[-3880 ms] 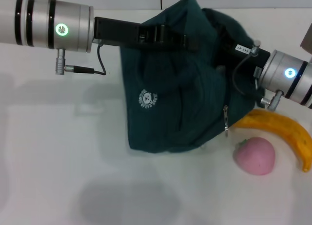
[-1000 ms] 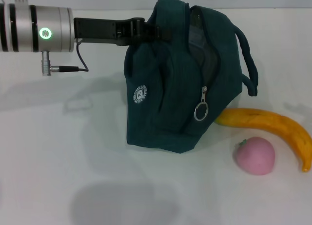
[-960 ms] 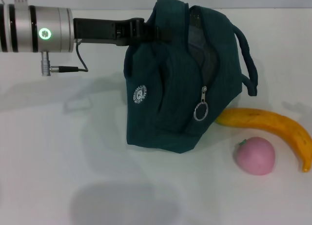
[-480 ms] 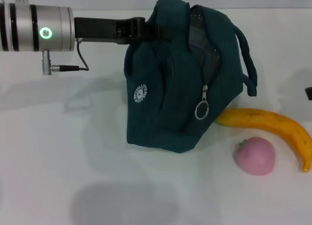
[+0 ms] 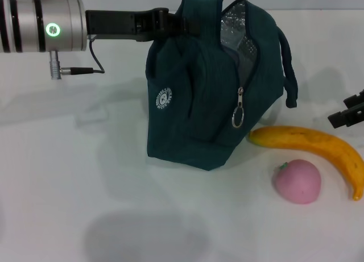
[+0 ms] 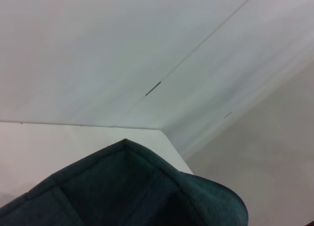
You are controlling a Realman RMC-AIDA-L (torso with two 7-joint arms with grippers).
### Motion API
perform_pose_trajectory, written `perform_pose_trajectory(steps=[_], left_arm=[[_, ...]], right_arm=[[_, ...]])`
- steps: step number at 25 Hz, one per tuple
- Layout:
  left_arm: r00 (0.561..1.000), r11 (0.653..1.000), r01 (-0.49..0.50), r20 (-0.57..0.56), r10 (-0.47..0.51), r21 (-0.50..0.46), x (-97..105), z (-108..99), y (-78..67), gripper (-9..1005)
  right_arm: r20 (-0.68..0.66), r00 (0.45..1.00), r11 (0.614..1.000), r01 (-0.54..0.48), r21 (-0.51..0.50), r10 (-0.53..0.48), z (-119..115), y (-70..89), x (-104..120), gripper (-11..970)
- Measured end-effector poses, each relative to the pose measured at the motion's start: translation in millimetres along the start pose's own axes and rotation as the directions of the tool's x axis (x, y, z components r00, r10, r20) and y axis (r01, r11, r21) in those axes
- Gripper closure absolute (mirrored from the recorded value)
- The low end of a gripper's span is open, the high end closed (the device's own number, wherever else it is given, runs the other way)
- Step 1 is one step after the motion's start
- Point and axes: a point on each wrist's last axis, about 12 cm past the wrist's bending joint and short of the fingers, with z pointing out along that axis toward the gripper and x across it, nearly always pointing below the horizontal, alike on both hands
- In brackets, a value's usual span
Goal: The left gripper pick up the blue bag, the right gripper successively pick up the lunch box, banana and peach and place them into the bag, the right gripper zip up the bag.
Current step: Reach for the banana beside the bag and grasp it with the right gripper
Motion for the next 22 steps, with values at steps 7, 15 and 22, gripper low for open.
perform_pose_trajectory(steps=[7,15,22], left_arm=[[1.000,1.000,0.001,0.001,-0.001,0.000,0.1,-0.1,0.2,952],[1.000,1.000,0.007,0.002,-0.007,-0.003,2.1,-1.6,1.5,952],[1.000,1.000,0.006,0.003,-0.006,-0.004,2.7,-2.2,2.0,952]], right_arm=[[-0.135,0.989,0.997,0.065,0.044,-0.058,28.0,5.2,-6.6,270],[-0.228,0.964,0.984,0.158,0.081,-0.136,55.1,12.6,-14.0,146],[-0.277,0.944,0.973,0.210,0.095,-0.177,66.1,16.4,-17.9,138]])
